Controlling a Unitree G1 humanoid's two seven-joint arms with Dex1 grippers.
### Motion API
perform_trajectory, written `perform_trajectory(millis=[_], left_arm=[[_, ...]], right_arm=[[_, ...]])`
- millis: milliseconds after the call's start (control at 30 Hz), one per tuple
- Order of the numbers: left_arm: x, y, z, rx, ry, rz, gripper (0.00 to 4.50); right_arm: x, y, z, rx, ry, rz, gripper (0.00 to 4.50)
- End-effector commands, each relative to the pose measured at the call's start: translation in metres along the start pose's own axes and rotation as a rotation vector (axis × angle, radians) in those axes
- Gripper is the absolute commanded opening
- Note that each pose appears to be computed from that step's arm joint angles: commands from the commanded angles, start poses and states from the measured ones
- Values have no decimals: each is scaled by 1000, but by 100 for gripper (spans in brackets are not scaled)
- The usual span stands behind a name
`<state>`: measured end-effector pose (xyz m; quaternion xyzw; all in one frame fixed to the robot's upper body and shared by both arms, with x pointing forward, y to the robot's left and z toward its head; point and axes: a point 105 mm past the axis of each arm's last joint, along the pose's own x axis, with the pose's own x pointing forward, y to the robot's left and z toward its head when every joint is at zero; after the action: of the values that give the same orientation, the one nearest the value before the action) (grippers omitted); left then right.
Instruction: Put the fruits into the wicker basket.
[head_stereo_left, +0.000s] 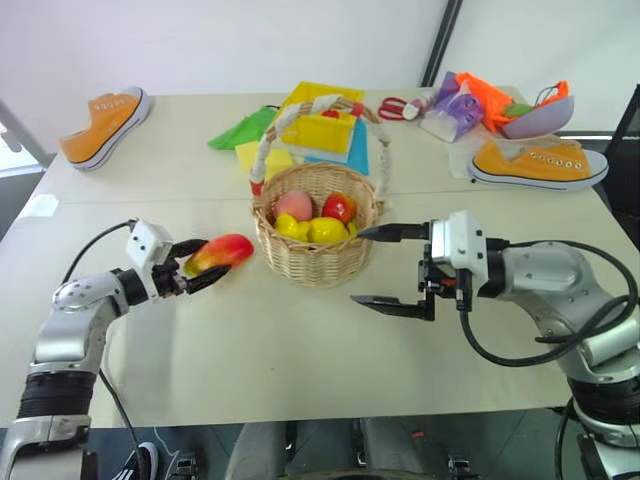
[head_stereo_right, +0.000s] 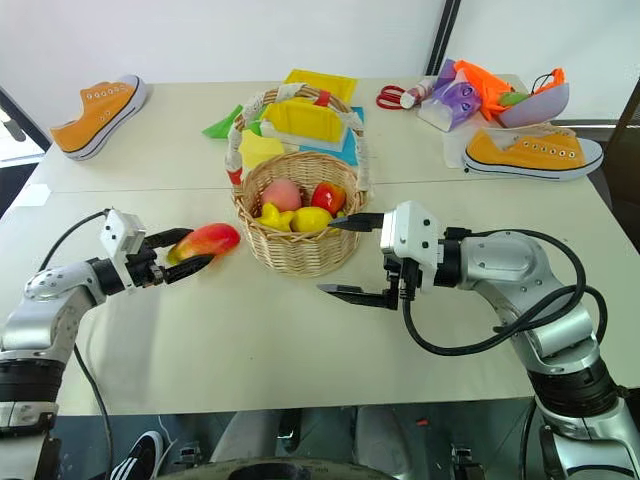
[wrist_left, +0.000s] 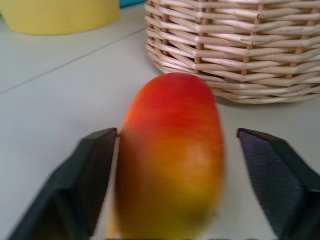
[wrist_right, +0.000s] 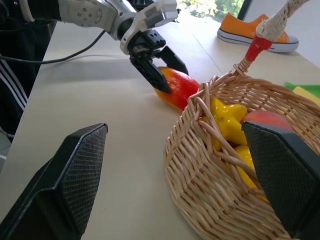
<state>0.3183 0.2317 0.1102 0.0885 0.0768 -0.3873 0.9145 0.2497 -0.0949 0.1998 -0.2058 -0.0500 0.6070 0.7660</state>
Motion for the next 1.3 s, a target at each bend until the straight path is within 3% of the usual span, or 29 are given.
perform_trajectory(millis=[33, 300, 433, 600, 733, 800, 867, 933, 1167, 1300], left_arm=[[1, 4, -1, 38, 4, 24, 243], [-20, 2, 25, -1, -114, 76, 243], [-43, -23, 59, -69, -240, -3, 243], [-61, -63, 91, -103, -296, -146, 243], [-31, -87, 131, -119, -422, -202, 243], [-5, -84, 148, -121, -494, -131, 243], [23, -80, 148, -75, -454, -36, 243], [39, -89, 148, -76, -440, -60, 243], [69, -88, 151, -134, -474, -16, 243], [66, -82, 158, -97, -510, 30, 415]], right_arm=[[-3, -3, 8, -42, -10, -18, 450], [-4, -8, 9, -49, -14, -38, 450], [-6, -12, 12, -46, -28, -51, 450], [-15, -19, 19, -33, -79, -84, 450], [-27, -44, 16, -1, -104, -233, 450], [-31, -52, 16, 6, -122, -285, 450], [-33, -55, 13, -13, -104, -307, 450], [-33, -55, 12, -22, -99, -314, 450], [-30, -54, 14, -27, -106, -335, 450], [-30, -55, 12, -26, -99, -353, 450]])
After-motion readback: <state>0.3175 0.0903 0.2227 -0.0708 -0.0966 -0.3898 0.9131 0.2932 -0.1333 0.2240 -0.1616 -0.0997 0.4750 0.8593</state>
